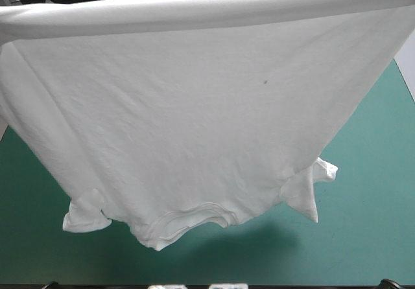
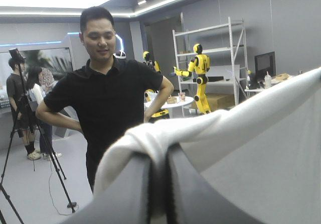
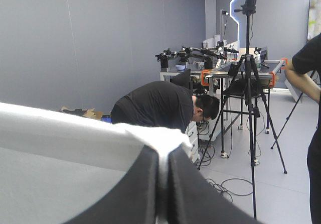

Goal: Fold the cloth

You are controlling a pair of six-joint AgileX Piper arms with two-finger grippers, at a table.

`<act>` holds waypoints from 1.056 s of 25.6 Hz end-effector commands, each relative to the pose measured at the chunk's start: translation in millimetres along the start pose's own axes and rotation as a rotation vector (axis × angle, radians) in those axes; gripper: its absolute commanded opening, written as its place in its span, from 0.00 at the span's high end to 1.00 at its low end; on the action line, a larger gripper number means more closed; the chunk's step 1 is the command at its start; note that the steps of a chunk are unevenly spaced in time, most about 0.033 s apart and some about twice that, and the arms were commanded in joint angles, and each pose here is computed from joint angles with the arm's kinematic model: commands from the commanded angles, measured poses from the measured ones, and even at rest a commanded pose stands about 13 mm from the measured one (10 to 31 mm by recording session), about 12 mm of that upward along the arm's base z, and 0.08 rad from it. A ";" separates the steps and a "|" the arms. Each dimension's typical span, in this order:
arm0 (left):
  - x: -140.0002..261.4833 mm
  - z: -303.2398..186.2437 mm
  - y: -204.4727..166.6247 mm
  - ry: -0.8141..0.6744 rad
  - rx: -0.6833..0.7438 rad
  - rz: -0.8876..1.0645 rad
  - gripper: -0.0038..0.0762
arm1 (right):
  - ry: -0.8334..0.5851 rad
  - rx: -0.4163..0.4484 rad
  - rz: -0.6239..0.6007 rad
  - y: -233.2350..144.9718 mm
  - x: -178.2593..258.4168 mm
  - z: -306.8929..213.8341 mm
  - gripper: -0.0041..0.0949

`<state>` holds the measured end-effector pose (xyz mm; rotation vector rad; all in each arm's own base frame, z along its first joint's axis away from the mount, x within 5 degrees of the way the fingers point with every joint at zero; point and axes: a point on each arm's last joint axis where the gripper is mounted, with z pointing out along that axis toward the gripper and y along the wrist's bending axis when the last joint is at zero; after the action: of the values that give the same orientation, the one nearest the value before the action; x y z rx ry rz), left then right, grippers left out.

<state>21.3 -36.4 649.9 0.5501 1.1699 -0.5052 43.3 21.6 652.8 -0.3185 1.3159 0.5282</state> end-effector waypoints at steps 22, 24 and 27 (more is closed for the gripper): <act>89.5 231.5 108.7 -0.252 -0.359 0.043 0.96 | -0.185 0.467 -0.220 -92.0 44.8 209.6 0.98; 85.9 236.6 115.8 -0.305 -0.371 0.043 0.96 | -0.230 0.429 -0.197 -106.0 46.7 219.2 0.98; 81.7 238.5 123.3 -0.380 -0.368 0.014 0.96 | -0.258 0.401 -0.185 -119.1 50.6 226.3 0.98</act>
<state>326.1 -120.2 624.0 0.2026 1.0891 -0.2976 322.7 59.0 623.2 -0.0236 1.2797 0.1099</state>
